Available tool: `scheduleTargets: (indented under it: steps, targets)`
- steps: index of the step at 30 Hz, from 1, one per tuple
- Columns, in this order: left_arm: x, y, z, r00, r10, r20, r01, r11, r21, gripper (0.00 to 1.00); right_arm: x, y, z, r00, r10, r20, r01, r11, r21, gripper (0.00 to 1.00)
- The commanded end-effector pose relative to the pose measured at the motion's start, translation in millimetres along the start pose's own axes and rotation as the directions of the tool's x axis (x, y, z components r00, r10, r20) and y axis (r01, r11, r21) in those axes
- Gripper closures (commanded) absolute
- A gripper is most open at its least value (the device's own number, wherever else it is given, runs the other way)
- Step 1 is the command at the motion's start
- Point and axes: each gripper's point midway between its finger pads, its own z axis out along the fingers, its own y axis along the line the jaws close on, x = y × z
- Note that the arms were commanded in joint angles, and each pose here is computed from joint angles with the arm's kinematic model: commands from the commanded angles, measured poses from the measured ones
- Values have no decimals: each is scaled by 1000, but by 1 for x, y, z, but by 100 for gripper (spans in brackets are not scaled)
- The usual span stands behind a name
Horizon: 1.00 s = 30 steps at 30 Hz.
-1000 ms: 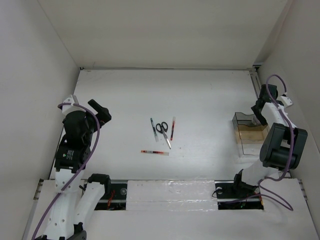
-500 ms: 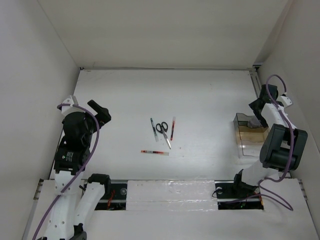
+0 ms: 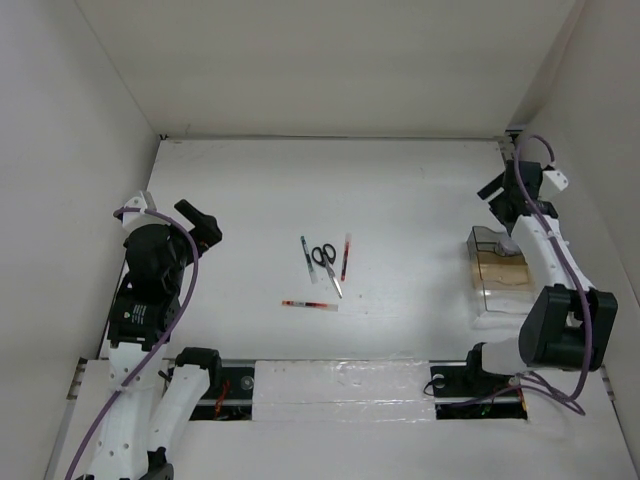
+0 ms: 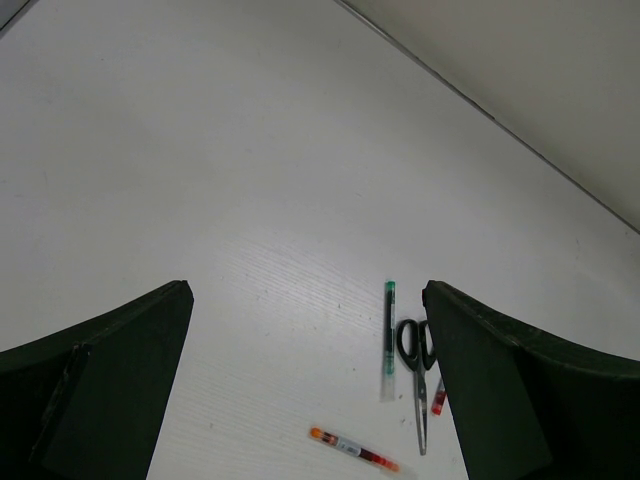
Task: Sort the stationery into containers
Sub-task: Grab a piece of stationery with the right arm
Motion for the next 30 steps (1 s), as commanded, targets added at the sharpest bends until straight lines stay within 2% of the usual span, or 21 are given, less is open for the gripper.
scheduleTargets:
  steps: [1,4,6,9,12,16,22,23,26,30]
  targets:
    - [-6,-6,0,1000,2,27,-3,1000,30,0,-2,40,-33,996,-72,46,79,985,-155,0]
    - [-5,-4,3,1000,4,24,-5,1000,17,0,15,72,-65,981,-188,53,195,935,-297,0]
    - [-6,-2,3,1000,4,30,-5,1000,8,0,37,109,-98,960,-274,56,267,836,-479,0]
    - [-7,0,5,999,-3,33,3,1000,-12,0,67,140,-140,918,-386,91,358,706,-611,0]
    - [-7,5,6,999,-11,39,12,999,-37,0,100,159,-172,872,-478,110,424,622,-658,0]
    - [-7,4,6,999,-20,40,22,999,-37,0,145,183,-210,839,-530,126,441,524,-729,2]
    - [-3,8,10,1000,-13,22,14,998,-60,0,206,200,-231,763,-627,158,509,430,-746,11]
    - [-3,8,10,1000,-13,22,14,998,-60,0,222,202,-237,743,-652,150,500,392,-772,12]
    - [-3,8,10,1000,-13,22,14,998,-60,0,241,207,-251,719,-673,176,500,325,-803,16]
    - [-3,8,10,1000,-13,22,14,998,-60,0,257,209,-253,686,-700,199,529,291,-798,21]
